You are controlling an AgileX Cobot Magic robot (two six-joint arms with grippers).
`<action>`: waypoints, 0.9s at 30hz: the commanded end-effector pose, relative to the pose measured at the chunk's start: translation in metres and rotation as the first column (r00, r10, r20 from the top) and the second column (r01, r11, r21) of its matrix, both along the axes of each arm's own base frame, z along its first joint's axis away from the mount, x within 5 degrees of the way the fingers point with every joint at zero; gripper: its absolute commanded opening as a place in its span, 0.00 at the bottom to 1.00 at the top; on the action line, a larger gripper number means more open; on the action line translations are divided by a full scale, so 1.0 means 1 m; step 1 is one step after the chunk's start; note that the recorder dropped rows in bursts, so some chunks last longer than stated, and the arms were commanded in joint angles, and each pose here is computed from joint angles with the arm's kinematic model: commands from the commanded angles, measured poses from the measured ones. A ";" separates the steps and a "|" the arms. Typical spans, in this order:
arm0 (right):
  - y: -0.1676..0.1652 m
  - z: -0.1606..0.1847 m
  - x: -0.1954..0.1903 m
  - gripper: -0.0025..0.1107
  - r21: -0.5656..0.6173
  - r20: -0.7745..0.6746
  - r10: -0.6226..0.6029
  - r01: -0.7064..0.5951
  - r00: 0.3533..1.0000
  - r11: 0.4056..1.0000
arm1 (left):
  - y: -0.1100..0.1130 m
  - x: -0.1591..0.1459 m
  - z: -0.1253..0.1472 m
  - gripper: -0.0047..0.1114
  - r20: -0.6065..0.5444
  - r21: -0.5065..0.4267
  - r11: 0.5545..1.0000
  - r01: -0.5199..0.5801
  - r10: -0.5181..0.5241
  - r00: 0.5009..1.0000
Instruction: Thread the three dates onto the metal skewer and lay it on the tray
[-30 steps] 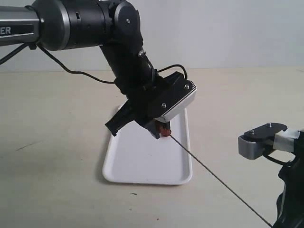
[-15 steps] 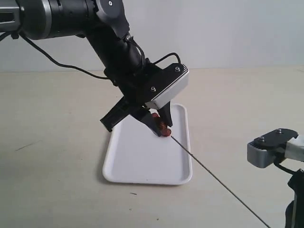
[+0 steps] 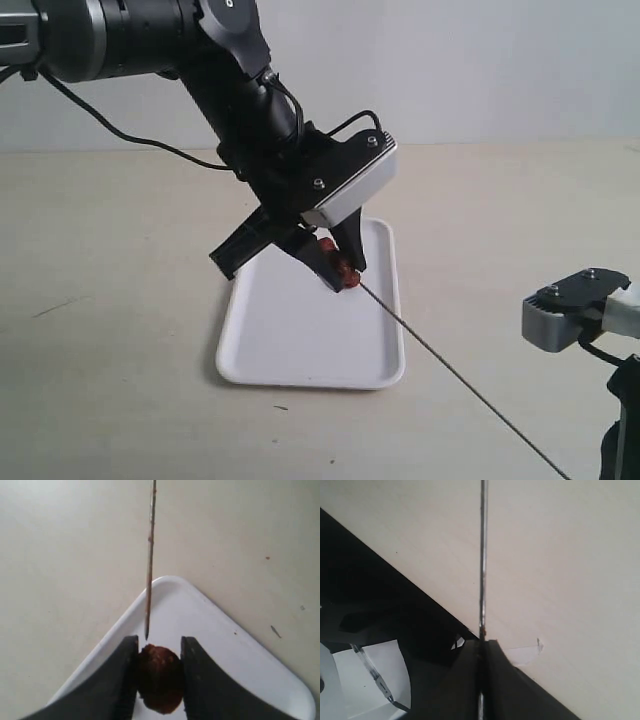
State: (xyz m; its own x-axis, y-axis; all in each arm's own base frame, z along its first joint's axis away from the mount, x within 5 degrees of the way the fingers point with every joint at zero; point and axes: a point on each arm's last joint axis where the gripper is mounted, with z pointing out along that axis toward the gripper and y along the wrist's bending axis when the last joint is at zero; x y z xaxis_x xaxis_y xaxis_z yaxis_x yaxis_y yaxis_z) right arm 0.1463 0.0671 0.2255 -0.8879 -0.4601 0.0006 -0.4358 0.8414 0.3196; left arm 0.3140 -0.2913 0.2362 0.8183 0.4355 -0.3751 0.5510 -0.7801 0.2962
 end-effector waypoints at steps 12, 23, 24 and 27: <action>0.007 0.004 -0.001 0.02 0.095 0.019 0.038 -0.040 0.999 0.995 | 0.002 0.000 0.006 0.30 0.010 -0.012 1.000 -0.011 0.011 1.000; 0.001 0.008 -0.005 0.02 0.042 0.055 0.021 -0.024 0.998 0.999 | 0.001 0.004 0.006 0.30 0.049 -0.018 1.000 -0.025 0.026 0.998; 0.001 0.008 -0.005 0.02 0.042 0.054 0.019 -0.021 0.998 0.999 | 0.000 0.004 0.006 0.30 0.045 -0.026 0.999 -0.029 0.030 0.999; 0.000 0.008 -0.005 0.02 0.040 0.055 0.020 -0.022 0.998 0.999 | 0.000 0.003 0.006 0.30 0.043 -0.028 0.999 -0.029 0.030 0.999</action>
State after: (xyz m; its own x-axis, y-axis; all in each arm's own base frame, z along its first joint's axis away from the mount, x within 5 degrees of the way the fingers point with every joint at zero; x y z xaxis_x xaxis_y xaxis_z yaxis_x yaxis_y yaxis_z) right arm 0.1420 0.0686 0.2330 -0.8770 -0.4763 -0.0632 -0.4683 0.8178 0.3345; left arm 0.3184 -0.2917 0.2357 0.8273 0.4486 -0.3382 0.5499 -0.7699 0.3238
